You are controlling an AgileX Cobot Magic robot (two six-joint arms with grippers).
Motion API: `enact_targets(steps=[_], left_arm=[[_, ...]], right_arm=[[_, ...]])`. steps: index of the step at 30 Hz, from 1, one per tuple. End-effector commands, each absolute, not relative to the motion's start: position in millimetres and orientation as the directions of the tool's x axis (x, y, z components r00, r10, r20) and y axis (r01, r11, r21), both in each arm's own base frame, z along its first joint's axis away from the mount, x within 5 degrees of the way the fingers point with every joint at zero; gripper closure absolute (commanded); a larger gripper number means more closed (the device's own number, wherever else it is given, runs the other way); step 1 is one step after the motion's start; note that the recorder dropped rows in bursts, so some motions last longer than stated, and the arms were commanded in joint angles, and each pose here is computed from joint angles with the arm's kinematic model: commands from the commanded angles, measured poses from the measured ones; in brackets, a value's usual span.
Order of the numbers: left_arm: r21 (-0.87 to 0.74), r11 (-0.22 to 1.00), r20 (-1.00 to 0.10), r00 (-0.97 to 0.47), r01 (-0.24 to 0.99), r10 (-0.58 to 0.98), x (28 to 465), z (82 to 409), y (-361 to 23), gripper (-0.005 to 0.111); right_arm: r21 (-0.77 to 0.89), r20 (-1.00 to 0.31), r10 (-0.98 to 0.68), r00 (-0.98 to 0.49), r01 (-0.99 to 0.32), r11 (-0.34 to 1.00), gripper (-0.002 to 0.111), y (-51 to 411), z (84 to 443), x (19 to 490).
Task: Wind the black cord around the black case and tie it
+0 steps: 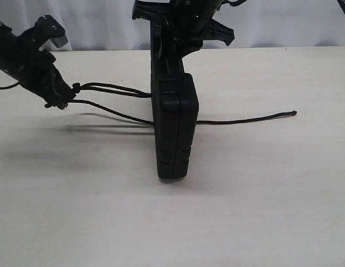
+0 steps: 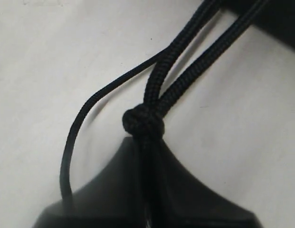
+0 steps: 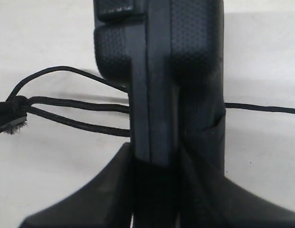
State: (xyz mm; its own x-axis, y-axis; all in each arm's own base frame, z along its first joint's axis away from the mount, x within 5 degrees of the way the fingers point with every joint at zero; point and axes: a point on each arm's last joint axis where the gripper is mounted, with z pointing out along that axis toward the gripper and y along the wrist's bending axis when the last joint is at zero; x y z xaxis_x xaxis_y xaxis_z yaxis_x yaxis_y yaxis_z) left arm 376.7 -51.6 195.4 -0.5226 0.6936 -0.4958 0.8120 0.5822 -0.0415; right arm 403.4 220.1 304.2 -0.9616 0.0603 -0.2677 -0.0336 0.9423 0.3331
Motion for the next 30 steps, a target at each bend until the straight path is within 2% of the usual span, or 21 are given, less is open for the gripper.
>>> enact_targets(steps=[1, 6, 10, 12, 17, 23, 26, 30], left_arm=[[-0.128, 0.538, -0.580, -0.503, 0.833, 0.641, 373, 204, -50, 0.107], [-0.150, 0.411, -0.606, -0.412, 0.899, 0.680, 365, 206, -56, 0.107], [-0.174, 0.404, -0.611, -0.420, 0.898, 0.671, 362, 211, -48, 0.107], [-0.199, 0.438, -0.655, -0.452, 0.876, 0.606, 362, 220, -38, 0.107], [-0.244, 0.409, -0.808, -0.417, 0.880, 0.417, 362, 244, -26, 0.107], [-0.226, 0.412, -0.759, -0.424, 0.883, 0.493, 351, 219, -25, 0.107], [-0.147, 0.314, -0.775, -0.306, 0.938, 0.553, 345, 211, -39, 0.107], [-0.121, 0.270, -0.776, -0.260, 0.955, 0.575, 345, 211, -55, 0.107]], right_arm=[[0.361, -0.282, 0.073, -0.957, -0.036, 0.932, 0.104, 222, 312, 402], [0.361, -0.282, 0.073, -0.957, -0.036, 0.932, 0.104, 222, 312, 402], [0.361, -0.282, 0.073, -0.957, -0.036, 0.932, 0.104, 222, 312, 402], [0.361, -0.282, 0.073, -0.957, -0.036, 0.932, 0.104, 222, 312, 402], [0.361, -0.282, 0.073, -0.957, -0.036, 0.932, 0.104, 222, 312, 402], [0.361, -0.282, 0.073, -0.957, -0.036, 0.932, 0.104, 222, 312, 402], [0.361, -0.282, 0.073, -0.957, -0.036, 0.932, 0.104, 222, 312, 402], [0.361, -0.282, 0.073, -0.957, -0.036, 0.932, 0.104, 222, 312, 402]])
